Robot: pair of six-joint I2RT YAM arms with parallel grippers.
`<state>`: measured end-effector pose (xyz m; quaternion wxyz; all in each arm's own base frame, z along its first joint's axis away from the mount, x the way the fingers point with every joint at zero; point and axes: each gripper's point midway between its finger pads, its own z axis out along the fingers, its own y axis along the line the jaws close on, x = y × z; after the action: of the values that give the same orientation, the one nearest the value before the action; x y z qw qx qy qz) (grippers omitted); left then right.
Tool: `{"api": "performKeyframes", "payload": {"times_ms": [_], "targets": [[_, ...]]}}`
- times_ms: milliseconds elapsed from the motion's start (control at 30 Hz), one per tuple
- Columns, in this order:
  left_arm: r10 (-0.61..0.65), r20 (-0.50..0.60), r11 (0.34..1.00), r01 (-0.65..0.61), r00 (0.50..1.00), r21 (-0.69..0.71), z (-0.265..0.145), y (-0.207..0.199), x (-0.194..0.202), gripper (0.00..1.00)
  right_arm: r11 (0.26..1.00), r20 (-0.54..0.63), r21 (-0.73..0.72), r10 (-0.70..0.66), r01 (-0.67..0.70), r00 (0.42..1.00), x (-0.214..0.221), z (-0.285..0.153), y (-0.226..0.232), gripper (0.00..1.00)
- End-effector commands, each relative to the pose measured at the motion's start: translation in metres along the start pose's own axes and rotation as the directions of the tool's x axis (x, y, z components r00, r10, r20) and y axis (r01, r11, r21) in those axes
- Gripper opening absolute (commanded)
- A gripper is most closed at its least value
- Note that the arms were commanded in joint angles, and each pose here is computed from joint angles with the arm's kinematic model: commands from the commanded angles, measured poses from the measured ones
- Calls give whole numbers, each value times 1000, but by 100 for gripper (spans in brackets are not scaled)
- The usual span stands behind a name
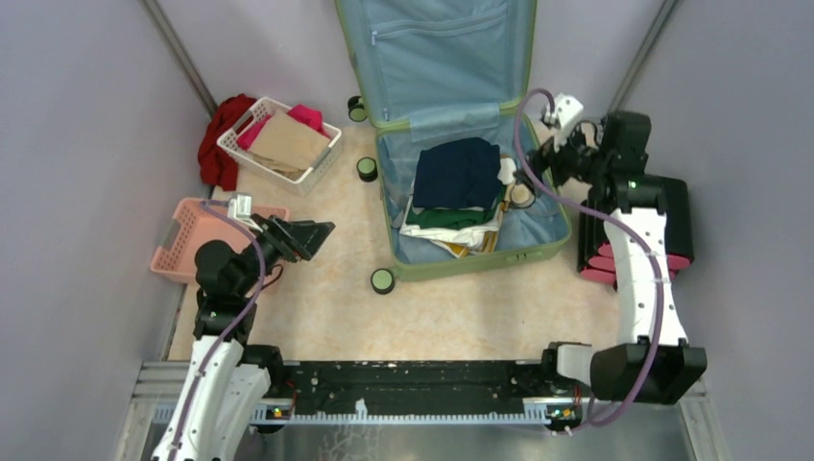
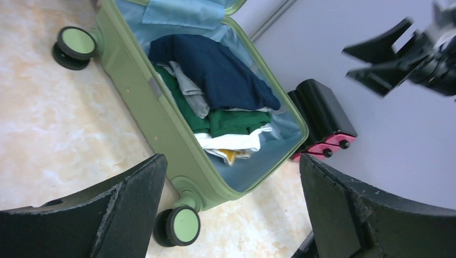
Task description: Open, take out, and arrange the luggage
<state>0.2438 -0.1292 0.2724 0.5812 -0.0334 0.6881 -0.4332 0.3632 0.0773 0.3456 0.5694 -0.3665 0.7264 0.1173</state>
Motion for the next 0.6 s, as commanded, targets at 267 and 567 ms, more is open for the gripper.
{"api": "performKeyframes", "payload": {"times_ms": [267,567], "targets": [[-120,-81,988,127,989,92,22,-5,8,99,965,-85,-20,259,-262,962,67,-63,62,86],[-126,-77,988,132,989,83,23,4,16,99,904,-198,283,381,-320,903,98,-102,31,86]]}}
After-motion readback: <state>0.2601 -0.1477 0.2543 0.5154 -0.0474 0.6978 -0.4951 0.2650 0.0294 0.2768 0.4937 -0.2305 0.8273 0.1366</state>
